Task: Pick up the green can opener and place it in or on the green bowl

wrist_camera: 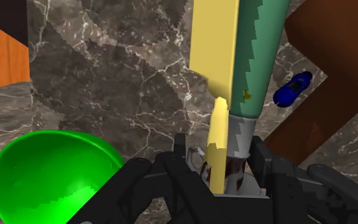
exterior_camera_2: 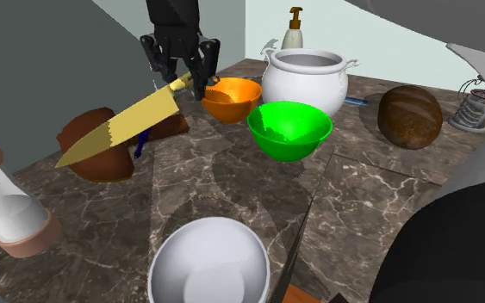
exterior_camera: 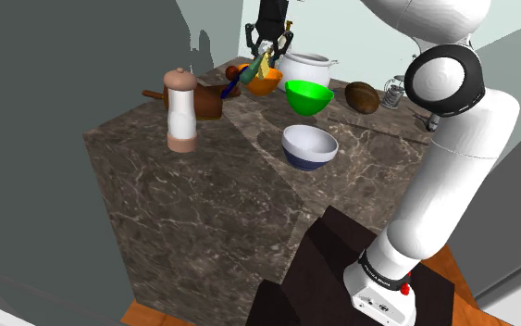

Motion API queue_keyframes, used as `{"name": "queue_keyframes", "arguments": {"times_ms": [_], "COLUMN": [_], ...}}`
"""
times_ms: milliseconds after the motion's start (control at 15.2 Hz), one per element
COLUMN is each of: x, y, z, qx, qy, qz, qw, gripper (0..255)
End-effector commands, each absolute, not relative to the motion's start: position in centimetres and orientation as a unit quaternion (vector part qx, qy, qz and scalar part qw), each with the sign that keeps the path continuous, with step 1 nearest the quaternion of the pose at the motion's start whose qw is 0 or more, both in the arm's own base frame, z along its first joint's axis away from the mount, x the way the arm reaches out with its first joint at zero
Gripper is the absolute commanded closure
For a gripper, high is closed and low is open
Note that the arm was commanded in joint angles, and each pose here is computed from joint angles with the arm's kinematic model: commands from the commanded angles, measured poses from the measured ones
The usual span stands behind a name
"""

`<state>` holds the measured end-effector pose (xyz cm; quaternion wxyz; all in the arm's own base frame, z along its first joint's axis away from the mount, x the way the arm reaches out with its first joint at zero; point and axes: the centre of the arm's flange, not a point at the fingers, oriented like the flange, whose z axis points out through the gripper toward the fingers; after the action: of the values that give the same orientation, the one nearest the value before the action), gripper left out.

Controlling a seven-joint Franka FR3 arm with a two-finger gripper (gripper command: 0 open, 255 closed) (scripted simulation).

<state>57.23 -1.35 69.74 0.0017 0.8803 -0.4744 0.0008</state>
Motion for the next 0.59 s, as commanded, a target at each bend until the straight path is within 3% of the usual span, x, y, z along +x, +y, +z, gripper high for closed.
{"name": "queue_keyframes", "arguments": {"times_ms": [0,528], "x": [56.7,54.2], "y": [-3.2,-13.5], "z": [69.8,69.7], "qx": [0.880,0.880], "qy": [-0.474,-0.474], "qz": [0.001,0.001], "qw": [0.002,0.002], "gripper": [255,255]}}
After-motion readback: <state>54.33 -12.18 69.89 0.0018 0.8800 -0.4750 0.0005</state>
